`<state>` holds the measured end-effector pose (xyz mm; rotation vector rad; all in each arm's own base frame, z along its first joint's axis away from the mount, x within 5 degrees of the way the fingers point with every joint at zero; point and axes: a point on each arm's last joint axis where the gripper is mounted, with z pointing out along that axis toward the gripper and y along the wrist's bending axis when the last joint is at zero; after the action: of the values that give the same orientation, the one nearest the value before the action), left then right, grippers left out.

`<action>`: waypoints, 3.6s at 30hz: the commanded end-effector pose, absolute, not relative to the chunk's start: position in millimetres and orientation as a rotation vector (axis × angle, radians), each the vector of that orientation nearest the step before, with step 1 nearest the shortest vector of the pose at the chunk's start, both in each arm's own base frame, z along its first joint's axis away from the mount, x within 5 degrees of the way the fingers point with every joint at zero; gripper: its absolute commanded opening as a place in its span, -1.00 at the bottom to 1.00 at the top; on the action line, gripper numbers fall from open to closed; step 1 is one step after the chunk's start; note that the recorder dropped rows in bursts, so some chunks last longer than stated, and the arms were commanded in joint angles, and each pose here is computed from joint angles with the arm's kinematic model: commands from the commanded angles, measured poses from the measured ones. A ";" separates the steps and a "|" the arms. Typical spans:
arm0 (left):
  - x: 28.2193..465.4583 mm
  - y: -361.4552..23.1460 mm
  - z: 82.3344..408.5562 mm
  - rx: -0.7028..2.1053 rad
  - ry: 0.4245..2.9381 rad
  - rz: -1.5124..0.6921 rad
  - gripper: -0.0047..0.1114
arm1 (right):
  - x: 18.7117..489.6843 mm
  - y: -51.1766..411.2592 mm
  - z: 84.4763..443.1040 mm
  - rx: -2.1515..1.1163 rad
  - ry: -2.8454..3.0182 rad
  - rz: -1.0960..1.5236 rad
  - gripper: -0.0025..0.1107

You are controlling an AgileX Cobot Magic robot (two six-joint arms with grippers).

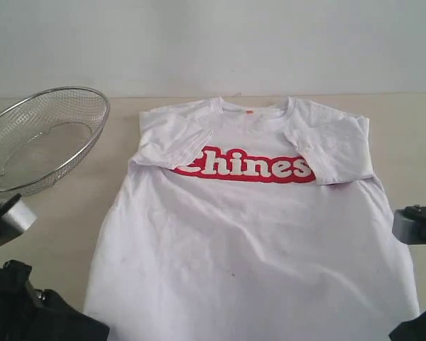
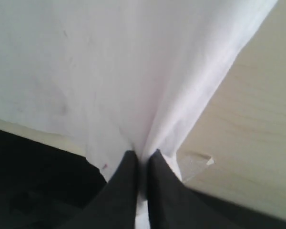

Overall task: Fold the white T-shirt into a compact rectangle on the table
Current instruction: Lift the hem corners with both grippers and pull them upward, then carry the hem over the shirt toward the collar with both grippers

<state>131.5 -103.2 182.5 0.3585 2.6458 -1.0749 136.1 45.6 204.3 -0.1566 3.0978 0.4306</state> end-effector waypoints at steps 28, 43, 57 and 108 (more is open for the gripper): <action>70.4 -88.9 230.7 0.374 2.485 -1.187 -0.84 | 92.9 41.1 239.8 -0.224 2.961 0.466 -0.96; 125.5 -94.8 260.0 0.249 2.380 -1.016 -0.84 | 138.6 46.4 274.6 -0.257 2.867 0.435 -0.96; 245.0 -107.2 280.3 0.215 2.365 -0.791 -0.84 | 250.2 45.3 294.2 -0.197 2.745 0.160 -0.96; 384.8 -106.4 204.8 0.169 2.426 -0.584 -0.84 | 375.1 -7.0 213.9 0.062 2.697 0.110 -0.95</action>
<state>380.1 -109.0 206.5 0.1744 2.4442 -0.6116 368.0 -3.9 220.7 0.0575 2.7201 0.1184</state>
